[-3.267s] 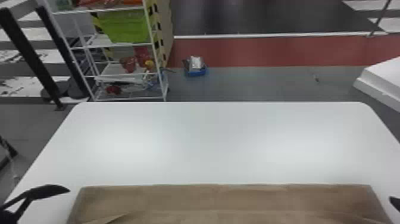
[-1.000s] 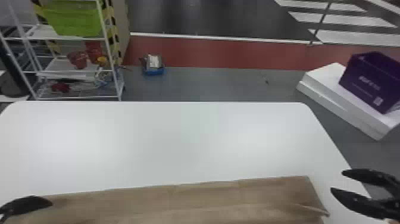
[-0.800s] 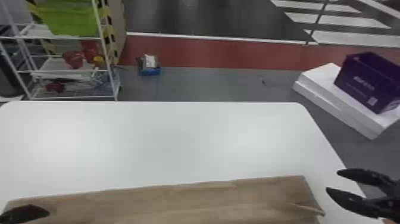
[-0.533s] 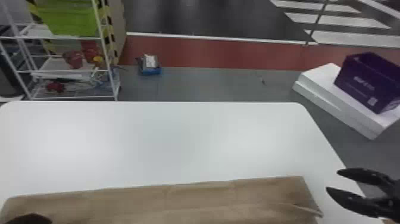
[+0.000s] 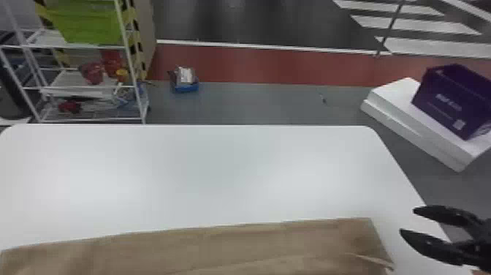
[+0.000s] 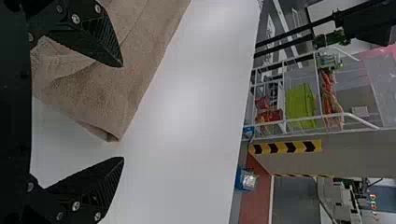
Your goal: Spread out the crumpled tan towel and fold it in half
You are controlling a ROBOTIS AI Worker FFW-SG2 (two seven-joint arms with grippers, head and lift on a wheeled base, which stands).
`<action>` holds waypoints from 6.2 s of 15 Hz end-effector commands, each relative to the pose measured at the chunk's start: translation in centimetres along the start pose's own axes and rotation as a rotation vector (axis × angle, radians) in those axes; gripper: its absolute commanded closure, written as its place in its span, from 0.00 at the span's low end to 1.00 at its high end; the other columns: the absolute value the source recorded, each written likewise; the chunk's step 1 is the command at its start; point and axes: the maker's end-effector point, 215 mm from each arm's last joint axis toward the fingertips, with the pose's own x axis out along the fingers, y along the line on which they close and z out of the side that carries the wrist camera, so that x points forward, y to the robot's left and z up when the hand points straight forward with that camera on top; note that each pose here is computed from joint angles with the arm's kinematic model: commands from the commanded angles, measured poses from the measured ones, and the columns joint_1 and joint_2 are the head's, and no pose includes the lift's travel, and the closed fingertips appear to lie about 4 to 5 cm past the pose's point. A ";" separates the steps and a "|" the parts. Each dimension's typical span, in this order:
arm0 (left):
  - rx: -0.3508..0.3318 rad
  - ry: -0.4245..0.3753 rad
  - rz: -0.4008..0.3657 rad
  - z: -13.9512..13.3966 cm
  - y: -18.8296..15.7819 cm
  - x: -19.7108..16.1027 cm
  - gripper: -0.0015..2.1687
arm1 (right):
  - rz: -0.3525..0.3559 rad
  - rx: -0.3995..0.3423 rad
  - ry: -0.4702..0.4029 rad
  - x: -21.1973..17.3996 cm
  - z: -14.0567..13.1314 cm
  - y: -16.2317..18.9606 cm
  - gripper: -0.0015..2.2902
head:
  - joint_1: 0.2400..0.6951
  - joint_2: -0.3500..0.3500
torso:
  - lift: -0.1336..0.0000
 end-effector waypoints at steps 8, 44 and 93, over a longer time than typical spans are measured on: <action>0.131 0.014 -0.077 -0.7 -1.7 -0.3 0.01 | 0.025 -0.016 0.012 0.9 -0.2 0.7 0.08 | 1.00 0.34 | 0.07; -0.858 -0.376 0.651 -12.7 17.4 -8.6 0.03 | 0.490 -0.177 0.676 22.0 -4.0 28.8 0.09 | 1.00 1.00 | 0.07; -0.860 -0.363 0.653 -13.4 17.4 -8.4 0.03 | 0.490 -0.131 0.702 16.7 -6.0 28.3 0.09 | 1.00 1.00 | 0.07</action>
